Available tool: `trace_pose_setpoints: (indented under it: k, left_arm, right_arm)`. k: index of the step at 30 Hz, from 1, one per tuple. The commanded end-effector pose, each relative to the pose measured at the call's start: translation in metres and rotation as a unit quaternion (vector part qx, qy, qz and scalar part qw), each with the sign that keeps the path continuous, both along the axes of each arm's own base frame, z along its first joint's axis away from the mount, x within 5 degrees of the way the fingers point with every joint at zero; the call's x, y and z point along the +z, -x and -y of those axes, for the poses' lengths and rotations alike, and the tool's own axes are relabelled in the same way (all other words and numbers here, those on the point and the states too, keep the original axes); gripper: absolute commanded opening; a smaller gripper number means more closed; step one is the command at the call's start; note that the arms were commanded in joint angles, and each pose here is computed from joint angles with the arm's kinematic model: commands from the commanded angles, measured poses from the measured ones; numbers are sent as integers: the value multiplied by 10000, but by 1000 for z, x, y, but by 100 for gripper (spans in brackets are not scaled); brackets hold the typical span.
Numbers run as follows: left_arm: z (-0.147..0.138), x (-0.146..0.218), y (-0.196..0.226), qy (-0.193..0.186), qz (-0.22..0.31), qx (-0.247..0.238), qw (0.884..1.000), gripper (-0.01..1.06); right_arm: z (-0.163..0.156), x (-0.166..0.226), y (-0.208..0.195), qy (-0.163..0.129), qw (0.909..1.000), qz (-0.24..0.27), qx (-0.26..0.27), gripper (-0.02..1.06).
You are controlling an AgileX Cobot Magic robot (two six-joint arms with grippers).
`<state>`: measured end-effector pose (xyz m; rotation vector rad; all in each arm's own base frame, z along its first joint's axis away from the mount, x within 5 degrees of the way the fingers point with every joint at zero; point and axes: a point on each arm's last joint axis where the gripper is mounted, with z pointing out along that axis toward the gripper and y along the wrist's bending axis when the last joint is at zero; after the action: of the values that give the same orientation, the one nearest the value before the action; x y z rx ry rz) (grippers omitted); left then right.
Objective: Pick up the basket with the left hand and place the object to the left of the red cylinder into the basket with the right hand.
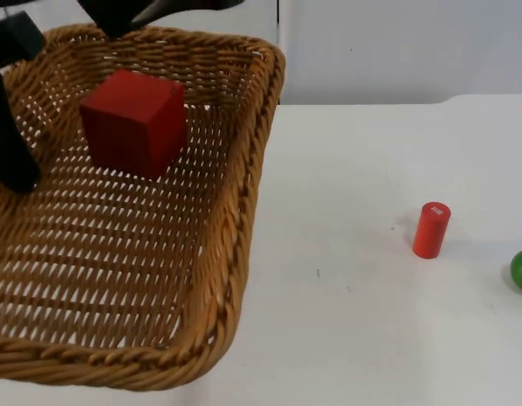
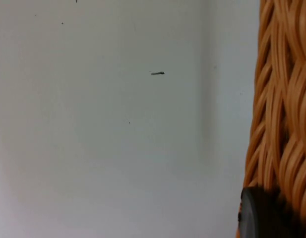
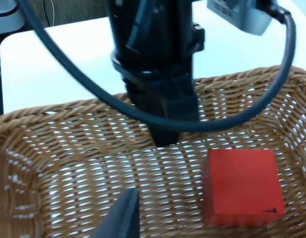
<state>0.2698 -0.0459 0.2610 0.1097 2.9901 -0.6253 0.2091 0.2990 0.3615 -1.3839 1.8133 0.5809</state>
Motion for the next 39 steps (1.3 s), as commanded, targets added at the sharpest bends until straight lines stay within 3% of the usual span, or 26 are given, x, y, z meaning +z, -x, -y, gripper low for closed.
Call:
trace_pose_setpoints:
  k: [1, 21, 39]
  left_arm:
    - [4, -2, -7, 200, 166, 58, 9996, 0]
    - [4, -82, -59, 368, 154, 11, 9992, 0]
    - [-3, -101, -99, 410, 295, -88, 9987, 0]
  right_arm:
    - [1, 3, 2, -71, 10000, -31, -2, 100]
    - [1, 3, 1, -76, 10000, 51, -7, 100]
    - [2, 3, 1, -43, 10000, 58, 18, 100]
